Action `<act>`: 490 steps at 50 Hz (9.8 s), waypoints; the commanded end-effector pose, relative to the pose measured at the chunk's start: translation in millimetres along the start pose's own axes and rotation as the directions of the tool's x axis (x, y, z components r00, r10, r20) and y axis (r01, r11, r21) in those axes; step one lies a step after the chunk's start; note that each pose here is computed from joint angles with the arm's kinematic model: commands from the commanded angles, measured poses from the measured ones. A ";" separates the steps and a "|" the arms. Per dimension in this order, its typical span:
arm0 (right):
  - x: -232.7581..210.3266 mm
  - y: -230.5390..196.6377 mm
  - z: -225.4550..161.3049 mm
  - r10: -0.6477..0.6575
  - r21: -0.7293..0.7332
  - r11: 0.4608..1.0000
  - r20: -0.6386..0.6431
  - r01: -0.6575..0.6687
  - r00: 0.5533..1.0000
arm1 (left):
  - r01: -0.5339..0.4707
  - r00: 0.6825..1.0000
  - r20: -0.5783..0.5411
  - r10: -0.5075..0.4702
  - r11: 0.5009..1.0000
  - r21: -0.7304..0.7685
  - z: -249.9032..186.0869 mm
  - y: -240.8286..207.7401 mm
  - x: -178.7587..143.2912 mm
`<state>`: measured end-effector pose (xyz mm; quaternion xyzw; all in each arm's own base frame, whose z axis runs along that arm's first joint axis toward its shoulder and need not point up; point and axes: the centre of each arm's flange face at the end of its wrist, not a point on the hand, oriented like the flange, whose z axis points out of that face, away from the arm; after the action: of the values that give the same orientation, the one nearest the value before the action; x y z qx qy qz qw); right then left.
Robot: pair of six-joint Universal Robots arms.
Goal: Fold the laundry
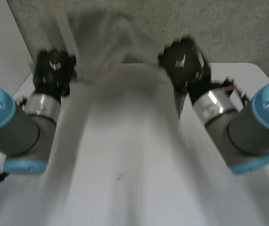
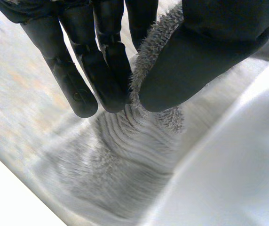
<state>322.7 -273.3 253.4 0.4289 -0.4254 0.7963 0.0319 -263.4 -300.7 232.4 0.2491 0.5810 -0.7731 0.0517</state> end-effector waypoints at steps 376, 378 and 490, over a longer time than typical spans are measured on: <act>-5.0 115.7 -140.2 0.633 -0.660 0.520 -0.128 -0.542 0.764 | 0.288 0.949 -0.067 -0.309 0.932 -0.218 -59.4 14.9 -3.9; -5.7 115.5 -140.3 0.635 -0.661 0.520 -0.125 -0.542 0.762 | 0.288 0.949 -0.067 -0.309 0.932 -0.218 -59.4 14.9 -3.9; 22.2 -2.7 -49.1 0.610 -0.362 0.705 -0.128 -0.610 0.782 | 0.395 0.877 -0.178 -0.447 0.879 -0.266 -66.4 -82.4 40.3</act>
<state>300.6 -237.3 181.0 0.3185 -0.7374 0.5630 -0.1948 -315.0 -201.2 189.8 0.2382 0.7732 -0.5733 -0.1297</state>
